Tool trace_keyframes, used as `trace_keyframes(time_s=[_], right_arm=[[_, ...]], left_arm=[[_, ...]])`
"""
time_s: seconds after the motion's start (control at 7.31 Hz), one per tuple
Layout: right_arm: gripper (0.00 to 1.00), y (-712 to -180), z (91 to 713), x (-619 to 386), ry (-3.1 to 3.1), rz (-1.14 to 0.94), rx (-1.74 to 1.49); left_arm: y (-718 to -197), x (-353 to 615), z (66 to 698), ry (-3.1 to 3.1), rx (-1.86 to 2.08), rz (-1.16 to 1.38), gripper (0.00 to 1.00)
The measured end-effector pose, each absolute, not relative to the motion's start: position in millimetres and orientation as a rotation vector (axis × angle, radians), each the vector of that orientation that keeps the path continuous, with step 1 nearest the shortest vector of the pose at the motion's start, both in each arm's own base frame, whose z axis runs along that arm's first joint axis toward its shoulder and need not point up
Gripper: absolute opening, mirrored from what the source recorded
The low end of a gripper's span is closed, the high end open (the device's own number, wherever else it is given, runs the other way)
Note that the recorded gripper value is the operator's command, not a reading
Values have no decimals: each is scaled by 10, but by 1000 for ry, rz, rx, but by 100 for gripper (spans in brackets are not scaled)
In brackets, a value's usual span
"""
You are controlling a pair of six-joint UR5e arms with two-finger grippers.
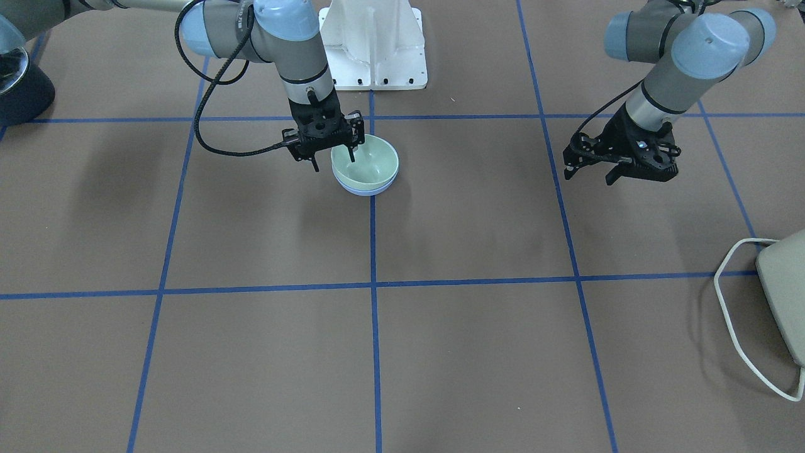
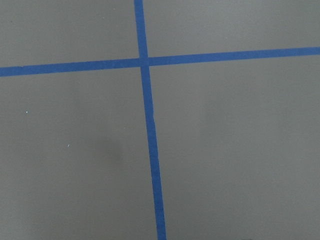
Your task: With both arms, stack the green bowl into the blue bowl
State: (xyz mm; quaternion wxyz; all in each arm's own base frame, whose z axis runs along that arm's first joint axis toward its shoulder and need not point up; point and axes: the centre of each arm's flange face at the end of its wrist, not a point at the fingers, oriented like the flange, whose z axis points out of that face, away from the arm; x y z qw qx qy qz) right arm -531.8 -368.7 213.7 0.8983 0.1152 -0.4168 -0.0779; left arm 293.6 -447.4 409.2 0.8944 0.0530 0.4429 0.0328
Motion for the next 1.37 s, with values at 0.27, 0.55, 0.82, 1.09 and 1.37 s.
trace_keyframes(time_s=[0.27,0.55,0.82,1.09,1.37], right_arm=[[100,-3686,2147,-5317,-862,-161,238],[100,-3698,2145,-5294,-864,-159,239],[100,-3813,2092,-5116,-881,-137,252],[100,-4054,2045,-4655,-907,-84,279],[100,-4228,2129,-4250,-941,-46,282]], left_arm=[[-4473,2936,4085,920,110,69,89],[-4471,2934,4080,921,110,69,89],[-4478,2905,4080,923,110,68,89],[-4502,2850,4075,930,107,64,88],[-4531,2788,4076,933,108,57,88]])
